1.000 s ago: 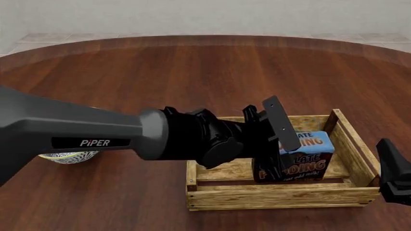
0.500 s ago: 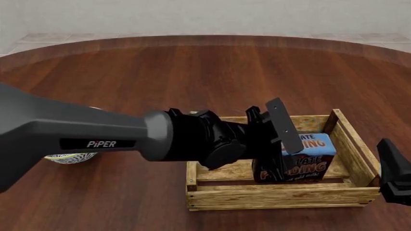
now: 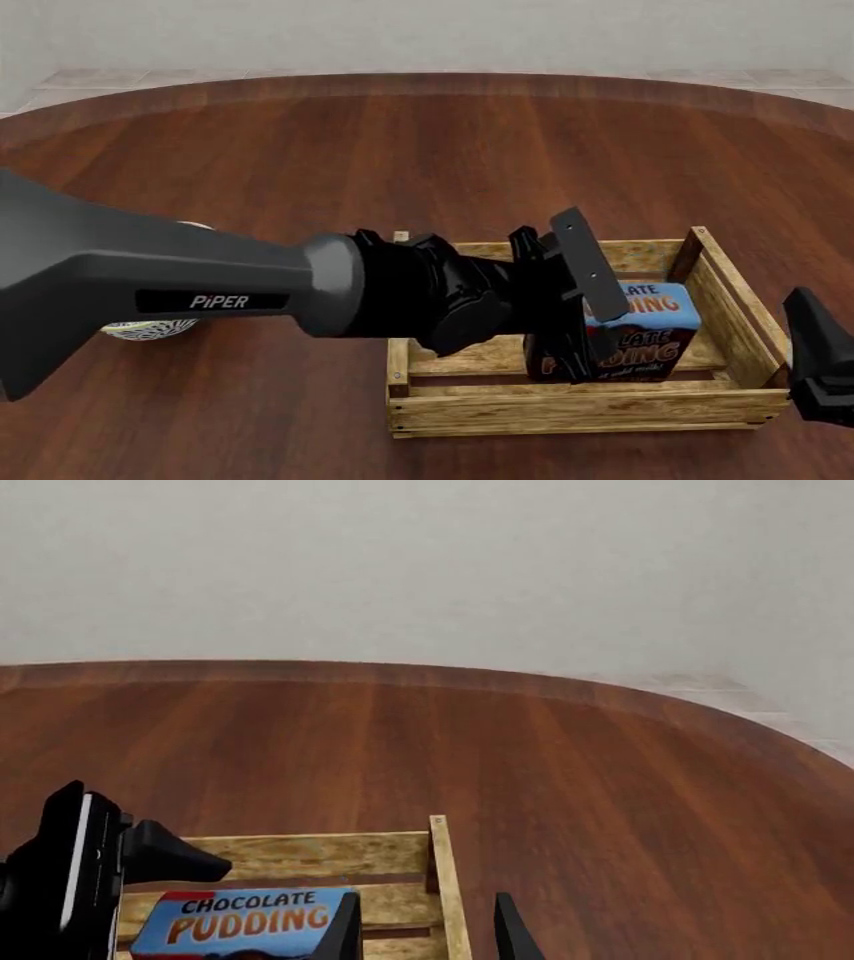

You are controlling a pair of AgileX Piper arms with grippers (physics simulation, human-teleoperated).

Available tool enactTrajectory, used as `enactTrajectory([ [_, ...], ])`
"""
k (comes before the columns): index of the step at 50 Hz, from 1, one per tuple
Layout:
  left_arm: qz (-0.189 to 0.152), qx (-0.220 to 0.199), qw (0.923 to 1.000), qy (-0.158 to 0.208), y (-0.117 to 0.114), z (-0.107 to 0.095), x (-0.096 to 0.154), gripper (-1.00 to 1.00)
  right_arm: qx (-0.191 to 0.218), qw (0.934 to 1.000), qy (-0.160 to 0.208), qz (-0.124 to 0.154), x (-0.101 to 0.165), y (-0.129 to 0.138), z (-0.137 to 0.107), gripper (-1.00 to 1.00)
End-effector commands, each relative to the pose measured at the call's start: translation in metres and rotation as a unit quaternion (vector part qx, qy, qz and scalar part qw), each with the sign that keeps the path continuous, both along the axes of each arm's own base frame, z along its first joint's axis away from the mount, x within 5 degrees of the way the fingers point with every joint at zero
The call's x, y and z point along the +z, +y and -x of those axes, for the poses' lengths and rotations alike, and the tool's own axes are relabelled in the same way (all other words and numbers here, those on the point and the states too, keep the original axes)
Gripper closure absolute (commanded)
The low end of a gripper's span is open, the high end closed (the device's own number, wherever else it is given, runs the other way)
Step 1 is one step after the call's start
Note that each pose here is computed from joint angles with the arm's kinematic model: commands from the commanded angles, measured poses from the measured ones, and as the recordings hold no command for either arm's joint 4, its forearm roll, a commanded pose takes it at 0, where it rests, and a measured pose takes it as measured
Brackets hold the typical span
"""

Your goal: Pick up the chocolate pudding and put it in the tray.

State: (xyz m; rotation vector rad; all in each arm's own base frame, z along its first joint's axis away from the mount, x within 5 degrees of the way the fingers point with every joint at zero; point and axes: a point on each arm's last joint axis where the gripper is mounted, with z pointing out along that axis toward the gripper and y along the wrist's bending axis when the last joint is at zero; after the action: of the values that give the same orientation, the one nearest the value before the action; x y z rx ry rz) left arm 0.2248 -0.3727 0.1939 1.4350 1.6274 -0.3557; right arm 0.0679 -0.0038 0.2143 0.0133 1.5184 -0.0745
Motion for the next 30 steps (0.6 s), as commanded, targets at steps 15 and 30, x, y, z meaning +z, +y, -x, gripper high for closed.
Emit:
enactTrajectory([
  [15,0.008,0.008,0.9998,0.015,0.007,0.008,0.008,-1.00,0.002,1.0000,0.001,0.002,0.000,0.000,0.000,-1.00],
  [30,0.015,-0.003,0.9999,-0.002,0.014,0.016,0.026,-1.00,0.002,1.0000,0.001,0.001,0.000,0.000,0.000,-1.00],
])
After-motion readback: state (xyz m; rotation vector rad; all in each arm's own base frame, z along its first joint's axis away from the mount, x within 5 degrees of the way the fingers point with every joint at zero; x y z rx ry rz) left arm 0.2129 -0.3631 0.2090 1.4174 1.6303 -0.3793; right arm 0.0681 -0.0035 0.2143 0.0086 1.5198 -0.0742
